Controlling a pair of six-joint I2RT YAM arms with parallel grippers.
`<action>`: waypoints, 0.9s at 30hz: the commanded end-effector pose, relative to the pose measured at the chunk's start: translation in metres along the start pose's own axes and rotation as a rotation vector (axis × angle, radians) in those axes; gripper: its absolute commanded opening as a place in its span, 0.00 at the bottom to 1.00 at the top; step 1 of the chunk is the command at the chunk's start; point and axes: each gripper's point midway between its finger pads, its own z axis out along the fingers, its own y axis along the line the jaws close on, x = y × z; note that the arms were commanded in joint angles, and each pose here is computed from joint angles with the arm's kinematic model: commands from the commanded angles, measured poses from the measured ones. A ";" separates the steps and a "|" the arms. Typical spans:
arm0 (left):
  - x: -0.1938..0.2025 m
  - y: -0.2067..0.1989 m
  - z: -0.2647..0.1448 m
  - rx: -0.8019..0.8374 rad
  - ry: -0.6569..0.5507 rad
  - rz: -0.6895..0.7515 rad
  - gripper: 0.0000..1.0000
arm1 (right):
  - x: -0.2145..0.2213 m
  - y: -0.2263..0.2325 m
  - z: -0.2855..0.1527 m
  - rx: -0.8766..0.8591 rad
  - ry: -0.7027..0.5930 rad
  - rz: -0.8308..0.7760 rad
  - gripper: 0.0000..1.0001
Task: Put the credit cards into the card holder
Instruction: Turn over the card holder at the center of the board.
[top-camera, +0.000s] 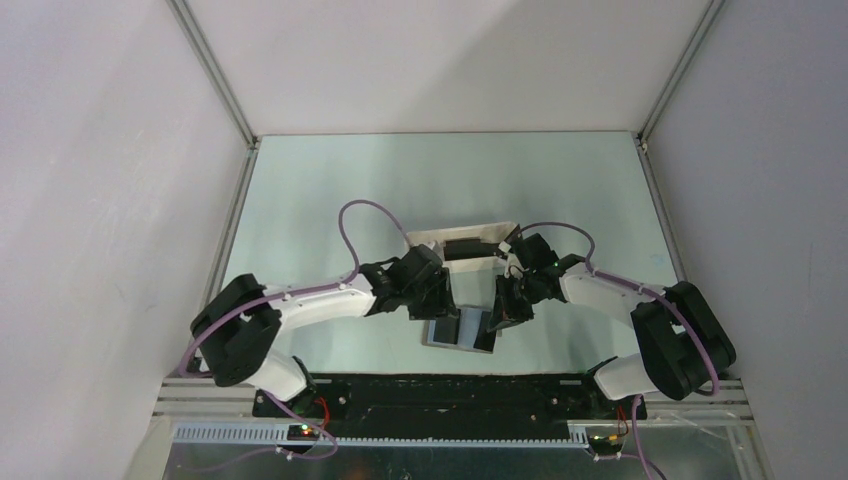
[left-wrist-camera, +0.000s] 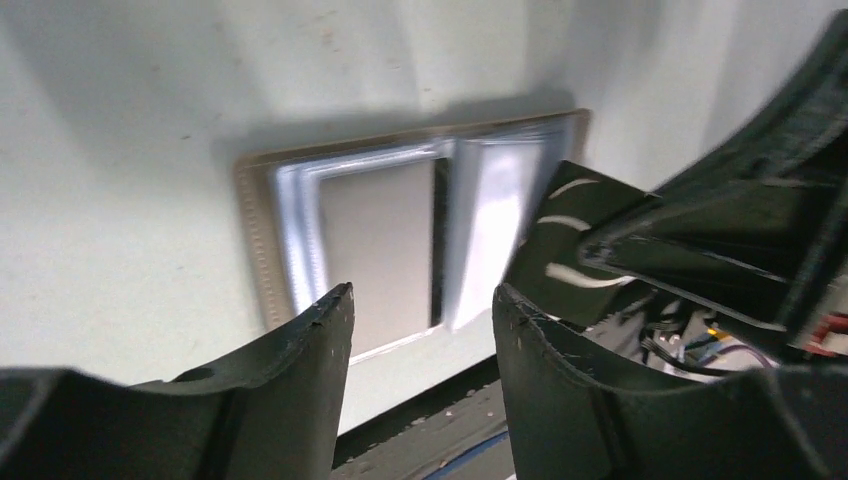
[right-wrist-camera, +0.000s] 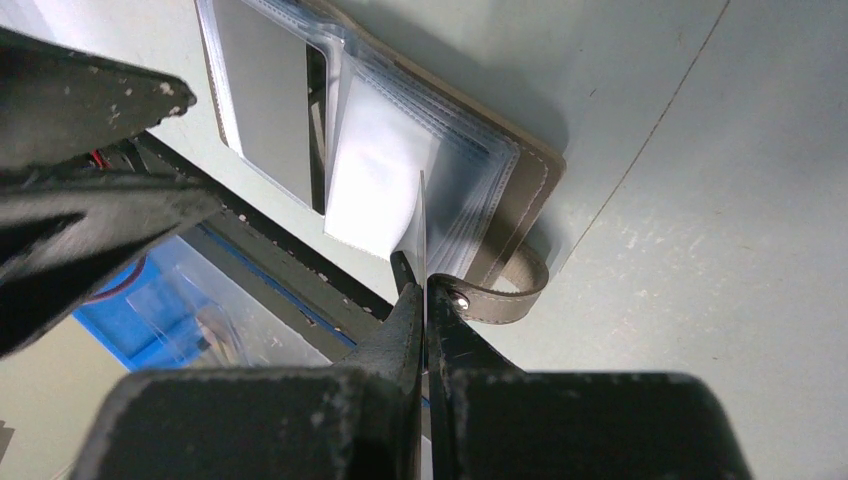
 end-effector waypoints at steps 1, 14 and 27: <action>0.005 0.025 0.009 -0.080 0.016 0.004 0.58 | -0.001 -0.006 -0.001 0.030 -0.012 -0.034 0.00; 0.015 0.041 0.030 -0.148 0.071 0.007 0.63 | 0.000 -0.007 0.000 0.032 -0.004 -0.036 0.00; -0.005 -0.015 0.004 0.043 0.044 0.028 0.58 | 0.001 -0.005 0.000 0.017 0.002 -0.037 0.00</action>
